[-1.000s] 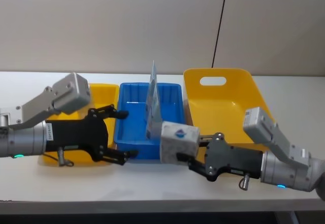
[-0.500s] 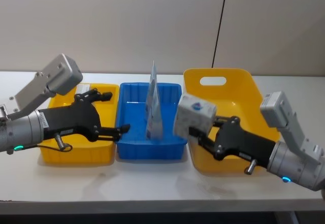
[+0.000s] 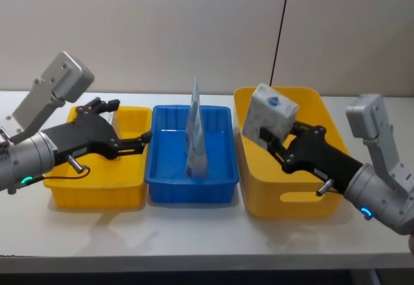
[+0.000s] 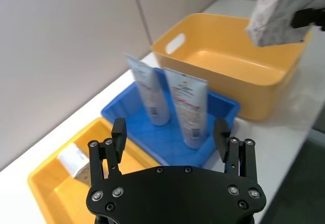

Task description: Bimanual collaborative sorting of washing and personal care products

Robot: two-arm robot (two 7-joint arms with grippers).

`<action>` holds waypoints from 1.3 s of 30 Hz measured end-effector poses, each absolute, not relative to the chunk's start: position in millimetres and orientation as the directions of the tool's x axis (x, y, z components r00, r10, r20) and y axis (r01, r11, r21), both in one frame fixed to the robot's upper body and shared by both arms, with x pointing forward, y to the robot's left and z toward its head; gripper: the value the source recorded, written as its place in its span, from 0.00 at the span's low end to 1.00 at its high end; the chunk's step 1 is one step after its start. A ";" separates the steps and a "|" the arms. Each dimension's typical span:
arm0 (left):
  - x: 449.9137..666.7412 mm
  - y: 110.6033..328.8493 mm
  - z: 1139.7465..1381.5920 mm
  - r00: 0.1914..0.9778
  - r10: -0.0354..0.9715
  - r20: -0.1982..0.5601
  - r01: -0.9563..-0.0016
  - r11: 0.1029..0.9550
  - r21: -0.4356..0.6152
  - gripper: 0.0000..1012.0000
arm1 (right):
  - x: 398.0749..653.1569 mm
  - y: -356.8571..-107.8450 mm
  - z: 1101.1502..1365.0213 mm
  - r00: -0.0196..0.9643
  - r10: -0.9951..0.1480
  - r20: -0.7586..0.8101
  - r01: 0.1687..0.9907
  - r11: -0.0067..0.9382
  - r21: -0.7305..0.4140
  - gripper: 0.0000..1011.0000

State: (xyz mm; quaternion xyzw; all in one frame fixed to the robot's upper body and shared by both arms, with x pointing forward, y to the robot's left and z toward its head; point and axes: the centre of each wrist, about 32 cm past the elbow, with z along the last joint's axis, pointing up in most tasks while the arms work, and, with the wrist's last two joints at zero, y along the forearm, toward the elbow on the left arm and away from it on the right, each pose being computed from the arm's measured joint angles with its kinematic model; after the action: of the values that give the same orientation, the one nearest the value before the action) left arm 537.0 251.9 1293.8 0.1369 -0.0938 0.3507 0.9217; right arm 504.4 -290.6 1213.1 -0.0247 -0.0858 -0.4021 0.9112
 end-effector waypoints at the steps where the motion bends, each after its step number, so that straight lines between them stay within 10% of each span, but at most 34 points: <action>1: 536.7 251.5 1293.3 0.729 0.631 0.266 -0.680 0.709 0.184 0.99 | 504.3 -290.1 1213.6 0.653 -0.737 0.175 0.745 0.667 0.025 0.29; 39: 533.8 245.6 1289.8 0.571 0.791 0.218 -0.821 0.552 0.148 0.99 | 523.9 -256.6 1218.4 0.314 -0.936 0.161 0.948 0.298 -0.114 0.29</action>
State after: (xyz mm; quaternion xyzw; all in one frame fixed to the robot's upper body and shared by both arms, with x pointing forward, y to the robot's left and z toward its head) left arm 533.8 245.6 1289.8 0.1170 -0.0631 0.4587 0.8786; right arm 523.9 -256.6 1218.4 -0.0939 -0.0321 -0.5849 0.8050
